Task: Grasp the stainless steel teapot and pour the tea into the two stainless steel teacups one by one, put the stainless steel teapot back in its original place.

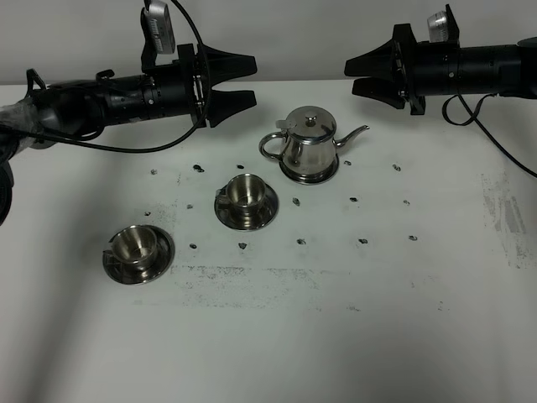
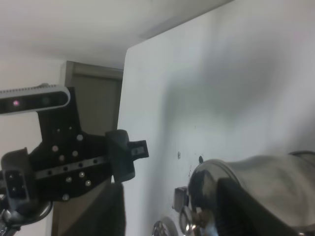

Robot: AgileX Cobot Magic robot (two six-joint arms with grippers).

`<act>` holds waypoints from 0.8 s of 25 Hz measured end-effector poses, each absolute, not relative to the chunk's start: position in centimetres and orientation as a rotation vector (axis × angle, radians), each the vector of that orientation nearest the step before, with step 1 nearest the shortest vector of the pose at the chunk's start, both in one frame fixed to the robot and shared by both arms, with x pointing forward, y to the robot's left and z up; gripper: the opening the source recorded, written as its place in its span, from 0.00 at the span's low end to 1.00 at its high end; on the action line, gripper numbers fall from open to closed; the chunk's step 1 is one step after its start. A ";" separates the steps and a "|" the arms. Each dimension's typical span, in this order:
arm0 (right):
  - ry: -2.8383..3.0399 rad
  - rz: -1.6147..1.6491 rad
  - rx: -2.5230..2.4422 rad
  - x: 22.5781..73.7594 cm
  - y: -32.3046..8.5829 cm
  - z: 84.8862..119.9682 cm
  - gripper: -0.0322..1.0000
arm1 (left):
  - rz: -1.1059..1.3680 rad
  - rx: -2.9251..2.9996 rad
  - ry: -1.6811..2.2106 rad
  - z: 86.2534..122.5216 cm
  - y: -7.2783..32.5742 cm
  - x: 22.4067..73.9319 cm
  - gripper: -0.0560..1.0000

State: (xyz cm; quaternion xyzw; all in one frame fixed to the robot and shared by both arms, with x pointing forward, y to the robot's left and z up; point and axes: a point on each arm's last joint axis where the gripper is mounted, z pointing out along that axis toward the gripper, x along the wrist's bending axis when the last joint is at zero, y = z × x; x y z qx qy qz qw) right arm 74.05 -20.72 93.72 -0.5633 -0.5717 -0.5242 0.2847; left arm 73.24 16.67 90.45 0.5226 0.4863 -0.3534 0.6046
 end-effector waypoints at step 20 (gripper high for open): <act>-1.552 -1.413 -1.504 74.2 -20.8 93.9 0.43 | -0.800 1.220 1.110 90.5 16.7 73.2 0.71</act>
